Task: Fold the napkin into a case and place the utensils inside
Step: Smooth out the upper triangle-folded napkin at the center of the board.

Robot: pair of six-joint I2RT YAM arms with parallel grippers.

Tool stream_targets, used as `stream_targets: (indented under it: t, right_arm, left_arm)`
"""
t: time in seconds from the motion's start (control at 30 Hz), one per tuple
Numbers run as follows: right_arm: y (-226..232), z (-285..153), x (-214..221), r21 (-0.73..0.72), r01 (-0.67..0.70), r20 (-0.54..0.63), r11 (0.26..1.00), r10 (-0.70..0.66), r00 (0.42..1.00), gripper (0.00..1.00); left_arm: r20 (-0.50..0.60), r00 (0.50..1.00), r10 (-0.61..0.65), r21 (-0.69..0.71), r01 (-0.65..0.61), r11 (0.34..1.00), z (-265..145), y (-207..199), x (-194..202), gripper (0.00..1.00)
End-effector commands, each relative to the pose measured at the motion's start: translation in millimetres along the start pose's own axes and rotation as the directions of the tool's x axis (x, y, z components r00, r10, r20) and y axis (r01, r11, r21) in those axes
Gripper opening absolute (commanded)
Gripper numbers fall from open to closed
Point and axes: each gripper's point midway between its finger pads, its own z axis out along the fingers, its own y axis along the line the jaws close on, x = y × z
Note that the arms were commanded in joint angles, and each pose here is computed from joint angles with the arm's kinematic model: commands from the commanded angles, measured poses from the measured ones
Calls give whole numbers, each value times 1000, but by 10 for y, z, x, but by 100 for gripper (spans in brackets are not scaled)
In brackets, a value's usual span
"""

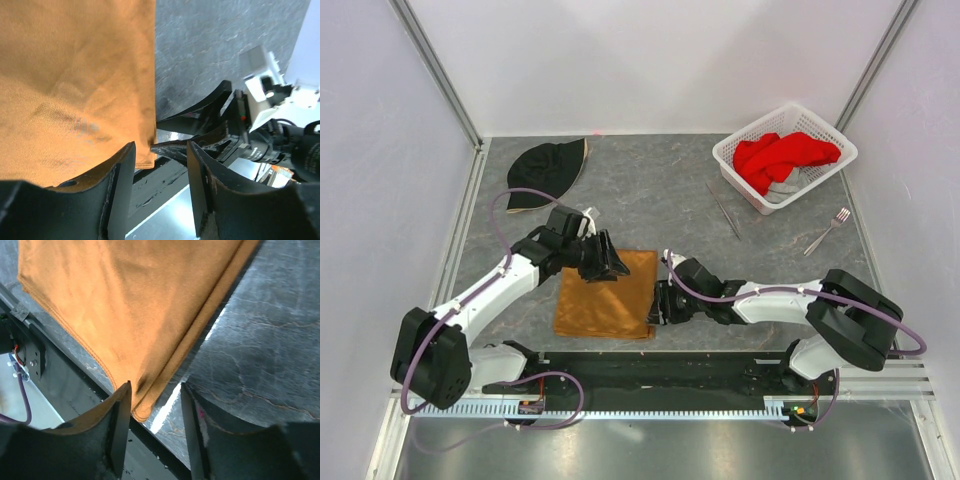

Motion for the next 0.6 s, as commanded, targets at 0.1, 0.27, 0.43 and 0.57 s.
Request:
stream_targets:
  t: [0.1, 0.27, 0.43, 0.57]
  right_arm:
    - [-93, 18, 221, 38, 33, -46, 999, -31, 998, 61]
    - [-220, 74, 398, 86, 51, -94, 995, -43, 995, 61]
    - [-634, -20, 415, 263, 54, -62, 963, -39, 997, 45]
    - [-816, -123, 403, 316, 4, -46, 949, 11, 999, 16]
  left_arm:
    - [42, 998, 51, 27, -52, 998, -124, -104, -112, 53]
    - [36, 999, 40, 29, -41, 999, -127, -79, -87, 53]
    - [68, 997, 29, 20, -31, 999, -202, -62, -164, 53]
    - [76, 997, 9, 20, -11, 1000, -229, -15, -203, 53]
